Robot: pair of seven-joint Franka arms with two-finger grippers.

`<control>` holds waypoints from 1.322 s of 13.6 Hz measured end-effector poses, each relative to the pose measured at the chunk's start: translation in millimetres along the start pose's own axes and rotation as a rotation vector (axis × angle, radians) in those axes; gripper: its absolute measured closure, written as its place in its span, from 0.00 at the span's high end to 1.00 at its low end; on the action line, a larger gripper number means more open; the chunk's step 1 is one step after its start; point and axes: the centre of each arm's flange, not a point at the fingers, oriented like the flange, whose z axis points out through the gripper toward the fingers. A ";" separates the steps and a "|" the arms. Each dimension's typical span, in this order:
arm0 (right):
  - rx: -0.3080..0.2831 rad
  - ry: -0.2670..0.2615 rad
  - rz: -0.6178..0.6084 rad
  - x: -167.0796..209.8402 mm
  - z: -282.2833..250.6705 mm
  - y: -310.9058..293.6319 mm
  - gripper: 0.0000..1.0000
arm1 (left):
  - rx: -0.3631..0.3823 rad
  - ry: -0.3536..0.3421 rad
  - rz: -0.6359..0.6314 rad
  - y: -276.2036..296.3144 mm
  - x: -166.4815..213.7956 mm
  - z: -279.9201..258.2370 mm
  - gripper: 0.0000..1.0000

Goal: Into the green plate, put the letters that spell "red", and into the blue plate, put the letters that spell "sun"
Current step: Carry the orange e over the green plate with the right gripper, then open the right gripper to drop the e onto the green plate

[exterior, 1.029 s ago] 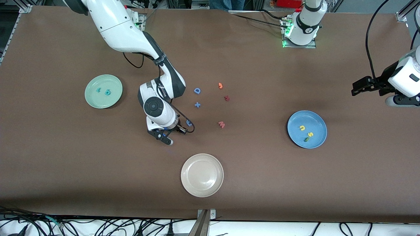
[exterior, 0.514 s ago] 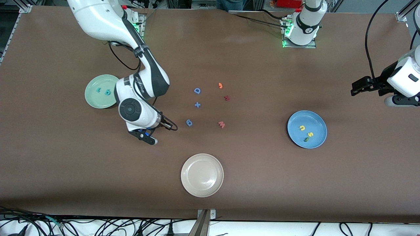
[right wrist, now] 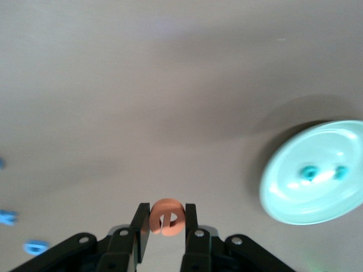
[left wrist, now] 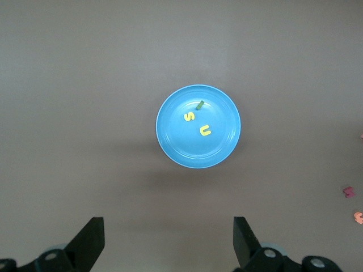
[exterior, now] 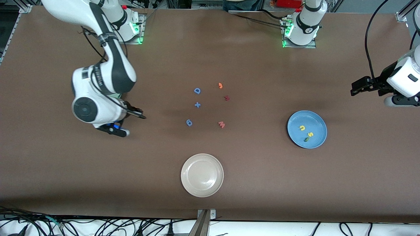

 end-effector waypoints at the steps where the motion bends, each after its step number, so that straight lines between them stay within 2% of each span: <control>1: -0.003 -0.016 -0.024 0.2 4.3 24.3 0.29 | 0.000 0.000 0.000 0.2 0.0 0.0 1.00; 4: -0.001 -0.076 -0.080 -5.3 30.1 86.4 0.29 | 0.000 -0.001 0.001 0.7 0.2 0.4 1.00; 9: 0.028 -0.100 -0.125 -27.5 104.0 156.5 0.29 | 0.000 -0.008 0.002 0.9 2.1 4.3 1.00; 13: 0.031 -0.128 -0.130 -43.1 129.2 166.3 0.29 | 0.000 -0.009 0.002 1.2 2.4 4.8 1.00; 18: 0.028 -0.114 -0.144 -52.3 157.4 174.7 0.29 | 0.000 -0.009 0.002 1.3 2.4 4.9 1.00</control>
